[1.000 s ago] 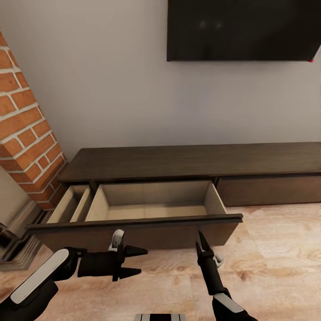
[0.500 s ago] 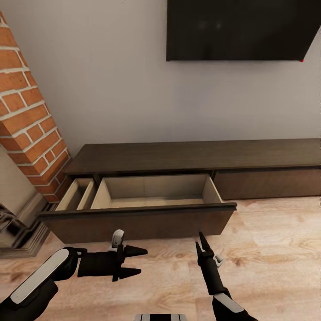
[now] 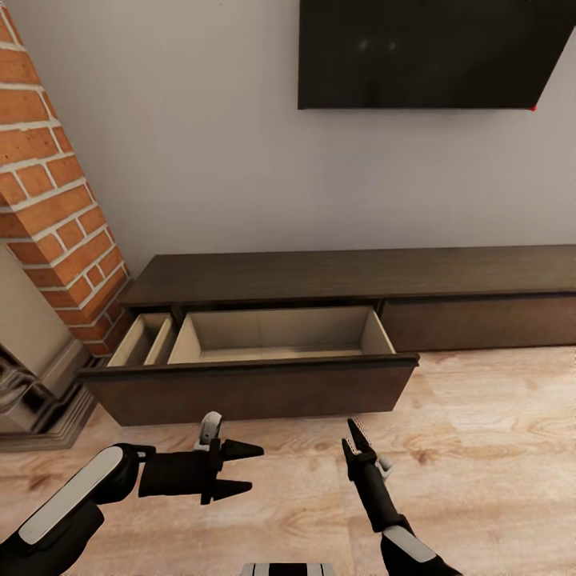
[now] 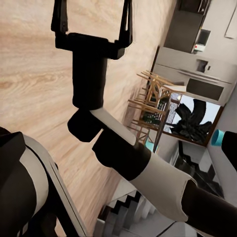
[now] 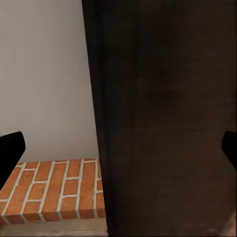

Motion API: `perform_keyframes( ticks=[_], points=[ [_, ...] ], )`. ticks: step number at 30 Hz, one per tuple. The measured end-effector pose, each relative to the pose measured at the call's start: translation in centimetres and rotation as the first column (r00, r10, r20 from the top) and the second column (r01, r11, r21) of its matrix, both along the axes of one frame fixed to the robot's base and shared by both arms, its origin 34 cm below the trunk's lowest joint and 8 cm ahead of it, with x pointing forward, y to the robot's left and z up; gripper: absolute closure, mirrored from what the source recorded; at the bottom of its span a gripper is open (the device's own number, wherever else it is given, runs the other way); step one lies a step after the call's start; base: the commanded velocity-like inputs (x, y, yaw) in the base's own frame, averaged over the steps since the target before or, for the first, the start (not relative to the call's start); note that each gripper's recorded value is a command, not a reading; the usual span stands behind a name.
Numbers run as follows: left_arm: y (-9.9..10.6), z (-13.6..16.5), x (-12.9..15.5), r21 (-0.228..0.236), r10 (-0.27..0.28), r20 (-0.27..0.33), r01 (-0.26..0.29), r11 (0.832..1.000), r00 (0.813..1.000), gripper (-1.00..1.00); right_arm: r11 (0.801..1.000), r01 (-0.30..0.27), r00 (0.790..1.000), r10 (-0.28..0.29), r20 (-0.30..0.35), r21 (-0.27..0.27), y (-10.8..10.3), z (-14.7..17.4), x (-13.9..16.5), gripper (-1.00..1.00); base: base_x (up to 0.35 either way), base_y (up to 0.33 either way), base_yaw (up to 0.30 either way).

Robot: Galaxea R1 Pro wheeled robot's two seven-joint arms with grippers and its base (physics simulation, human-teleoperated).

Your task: Place each of the two pumpkins and all three candles from the living room inside a cabinet in the living room (use any cabinet), then make sure every cabinet is closed, and position the cauldron so it is next to a table in the living room.

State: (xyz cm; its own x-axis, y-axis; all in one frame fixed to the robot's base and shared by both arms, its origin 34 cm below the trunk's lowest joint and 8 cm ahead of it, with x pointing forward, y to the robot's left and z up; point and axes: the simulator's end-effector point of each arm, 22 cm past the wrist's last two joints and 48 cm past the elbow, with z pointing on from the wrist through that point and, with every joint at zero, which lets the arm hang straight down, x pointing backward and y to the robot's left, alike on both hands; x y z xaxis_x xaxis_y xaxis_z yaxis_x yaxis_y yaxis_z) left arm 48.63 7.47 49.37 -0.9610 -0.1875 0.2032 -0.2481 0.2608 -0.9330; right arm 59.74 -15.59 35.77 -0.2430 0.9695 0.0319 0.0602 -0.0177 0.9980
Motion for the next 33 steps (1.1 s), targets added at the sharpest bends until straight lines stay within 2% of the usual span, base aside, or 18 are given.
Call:
perform_keyframes(
  ticks=[3, 8, 12, 14, 18, 20, 22, 24, 26, 30, 33],
  points=[
    [0.0, 0.1, 0.1, 0.0, 0.002, 0.003, -0.002, 1.0, 1.0, -1.0, 0.996, -0.084, 0.995, 0.086, -0.042, 0.031, 1.9, -0.7, -0.4, -1.0, -0.003, 0.0, 0.0],
    [0.1, 0.5, 0.2, 0.004, 0.005, 0.013, -0.005, 1.0, 1.0, -1.0, 0.986, -0.153, 0.984, 0.159, -0.081, 0.072, 3.5, -0.8, -0.8, -1.0, 0.0, 0.0, 0.0],
    [0.9, -0.1, 0.4, 0.034, 0.018, 0.011, -0.019, 0.999, 1.0, -1.0, 0.974, -0.196, 0.973, 0.207, -0.097, 0.113, 4.6, -0.4, -1.1, -1.0, 0.0, 0.0, 0.0],
    [1.3, -0.3, 0.6, 0.049, 0.026, 0.011, -0.027, 0.998, 1.0, -1.0, 0.972, -0.208, 0.968, 0.22, -0.118, 0.111, 4.9, -0.6, -1.2, -1.0, 0.0, 0.0, 0.0],
    [3.5, -0.7, 1.1, 0.104, 0.044, 0.033, -0.047, 0.993, 0.999, -1.0, 0.969, -0.227, 0.96, 0.24, -0.142, 0.097, 5.1, -0.6, -1.4, -1.0, 0.0, 0.0, 0.0],
    [4.6, -0.8, 1.3, 0.136, 0.046, 0.048, -0.052, 0.989, 0.998, -1.0, 0.957, -0.277, 0.947, 0.287, -0.147, 0.082, 6.2, -0.6, -2.1, -1.0, 0.0, 0.0, 0.0],
    [5.5, -0.9, 1.6, 0.165, 0.05, 0.066, -0.06, 0.984, 0.997, -1.0, 0.935, -0.347, 0.922, 0.354, -0.157, 0.067, 7.3, -0.9, -3.3, -1.0, 0.0, 0.0, 0.0],
    [6.8, -1.5, 2.0, 0.212, 0.06, 0.078, -0.076, 0.974, 0.995, -1.0, 0.92, -0.39, 0.902, 0.392, -0.18, 0.046, 6.8, -1.6, -4.5, -1.0, 0.0, 0.0, 0.0],
    [7.5, -2.0, 2.2, 0.254, 0.061, 0.075, -0.079, 0.964, 0.995, -1.0, 0.917, -0.398, 0.894, 0.395, -0.21, 0.03, 5.8, -2.2, -5.1, -1.0, 0.0, 0.0, 0.0],
    [8.4, -2.5, 2.4, 0.321, 0.059, 0.064, -0.076, 0.944, 0.996, -1.0, 0.921, -0.389, 0.889, 0.378, -0.259, 0.008, 4.3, -3.0, -5.8, -1.0, 0.0, 0.0, 0.0],
    [8.5, -2.2, 2.5, 0.34, 0.057, 0.059, -0.074, 0.938, 0.997, -1.0, 0.929, -0.369, 0.89, 0.351, -0.291, -0.01, 2.9, -3.4, -6.2, -1.0, 0.0, 0.0, 0.0]
  ],
)
